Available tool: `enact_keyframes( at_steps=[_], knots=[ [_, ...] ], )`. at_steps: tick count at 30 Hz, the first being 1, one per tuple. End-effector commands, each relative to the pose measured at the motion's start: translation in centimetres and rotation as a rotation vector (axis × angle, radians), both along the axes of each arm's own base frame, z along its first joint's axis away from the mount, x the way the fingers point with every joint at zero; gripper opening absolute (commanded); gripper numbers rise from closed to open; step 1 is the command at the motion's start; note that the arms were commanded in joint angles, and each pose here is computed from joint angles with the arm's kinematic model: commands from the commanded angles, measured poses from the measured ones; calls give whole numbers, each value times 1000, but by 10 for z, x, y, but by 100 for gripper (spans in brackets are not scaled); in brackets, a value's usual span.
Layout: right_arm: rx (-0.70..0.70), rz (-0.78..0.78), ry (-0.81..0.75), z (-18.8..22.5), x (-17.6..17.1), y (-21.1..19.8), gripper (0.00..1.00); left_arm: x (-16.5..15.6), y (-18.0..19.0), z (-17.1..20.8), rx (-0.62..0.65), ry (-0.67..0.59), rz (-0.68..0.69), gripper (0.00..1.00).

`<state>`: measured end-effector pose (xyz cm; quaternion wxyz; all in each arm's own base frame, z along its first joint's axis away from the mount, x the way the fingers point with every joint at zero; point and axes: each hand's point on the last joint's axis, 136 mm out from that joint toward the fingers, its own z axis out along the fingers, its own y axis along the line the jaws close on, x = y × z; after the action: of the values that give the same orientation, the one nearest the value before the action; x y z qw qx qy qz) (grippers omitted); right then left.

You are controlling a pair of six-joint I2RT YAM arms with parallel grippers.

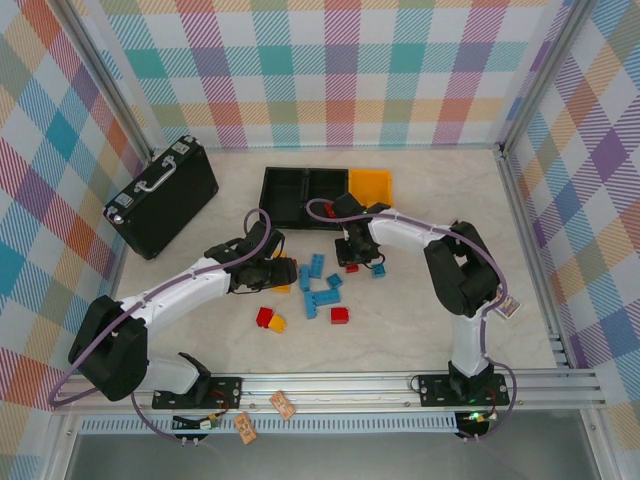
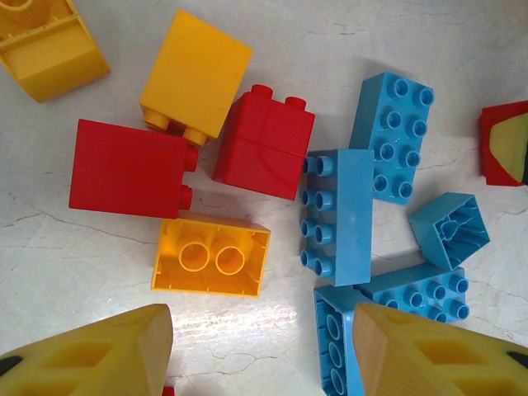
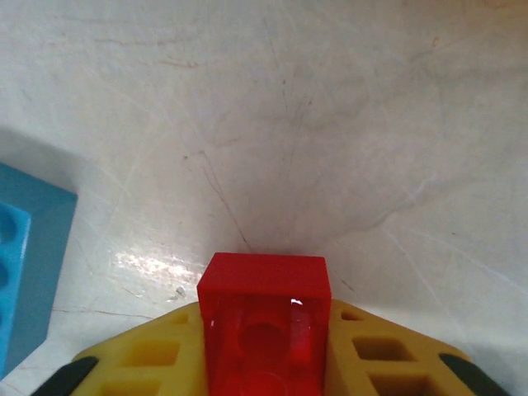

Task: Sort the legos into containers by color
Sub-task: Pick up the lego from the center of the table, then place the lego in the container.

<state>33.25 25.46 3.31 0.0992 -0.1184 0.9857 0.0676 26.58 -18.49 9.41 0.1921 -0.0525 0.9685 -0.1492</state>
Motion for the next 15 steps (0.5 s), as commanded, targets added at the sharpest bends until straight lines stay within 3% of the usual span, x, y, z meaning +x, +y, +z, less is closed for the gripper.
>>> enact_keyframes(
  at_steps=[1, 8, 15],
  knots=[
    [-31, 8, 13, 1, 1, -3, 25, -3, 0, 5, -11, -18, 11, 59],
    [18, 17, -55, 42, 13, 7, 24, -2, 1, 12, -24, -44, 21, 59],
    [81, 5, -134, 83, 50, 31, 25, 1, -2, 27, -84, -106, 30, 60]
  ],
)
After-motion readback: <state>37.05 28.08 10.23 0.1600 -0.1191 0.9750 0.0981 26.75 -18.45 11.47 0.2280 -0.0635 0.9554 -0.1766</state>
